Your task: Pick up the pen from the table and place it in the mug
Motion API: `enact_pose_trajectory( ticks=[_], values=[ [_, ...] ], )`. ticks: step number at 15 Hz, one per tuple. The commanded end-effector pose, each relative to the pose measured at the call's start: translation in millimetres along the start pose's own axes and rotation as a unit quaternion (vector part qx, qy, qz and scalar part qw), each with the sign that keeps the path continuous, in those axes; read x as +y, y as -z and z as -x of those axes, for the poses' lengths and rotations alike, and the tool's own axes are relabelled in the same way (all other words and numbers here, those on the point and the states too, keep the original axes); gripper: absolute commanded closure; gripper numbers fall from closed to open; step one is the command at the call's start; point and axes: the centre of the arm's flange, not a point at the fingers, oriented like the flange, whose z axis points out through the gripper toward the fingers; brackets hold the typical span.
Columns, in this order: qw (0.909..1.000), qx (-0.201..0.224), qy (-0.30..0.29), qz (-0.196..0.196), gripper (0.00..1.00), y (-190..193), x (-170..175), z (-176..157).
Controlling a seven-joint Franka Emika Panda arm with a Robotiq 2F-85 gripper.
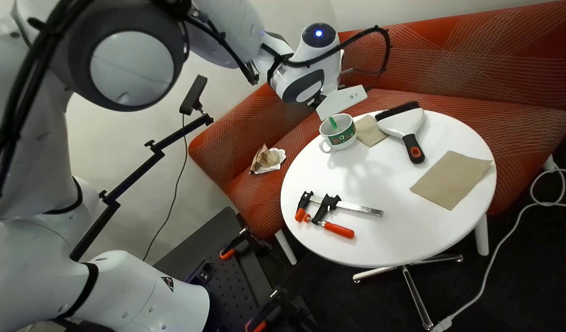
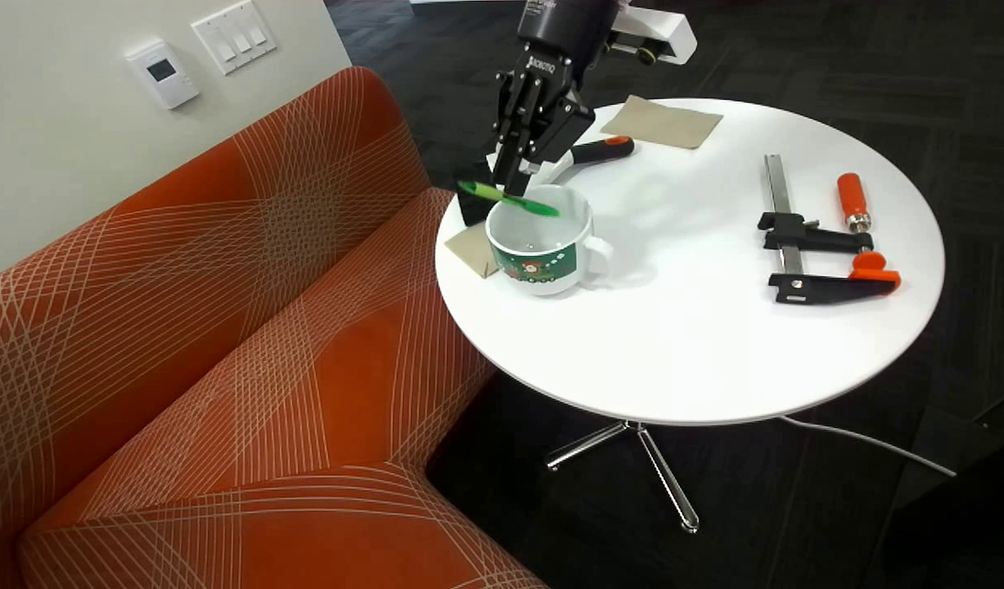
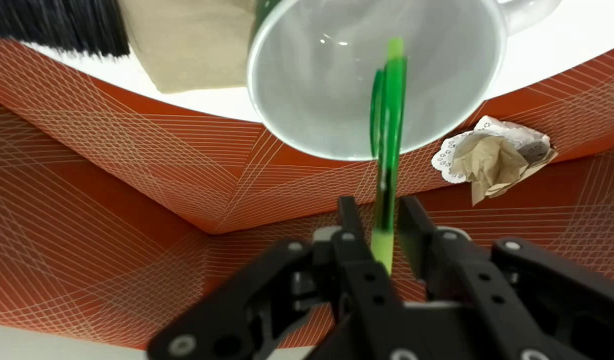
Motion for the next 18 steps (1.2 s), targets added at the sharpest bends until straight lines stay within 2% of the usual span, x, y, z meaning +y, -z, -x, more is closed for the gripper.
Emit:
enact_pose_trajectory(
  ticks=[1,6,14,15,18],
  values=[
    [0.9996,-0.009,0.020,0.018,0.42,1.8,-1.4,-4.0],
    [0.9985,-0.006,0.030,0.045,0.02,31.1,-9.2,-15.7],
    [0.9978,-0.013,0.046,0.045,0.00,74.8,-25.6,-36.3],
    [0.9978,-0.006,0.049,0.044,0.00,53.6,-9.7,-34.7],
    [0.9975,-0.011,0.053,0.045,0.00,59.4,-14.5,-35.1]
  ],
)
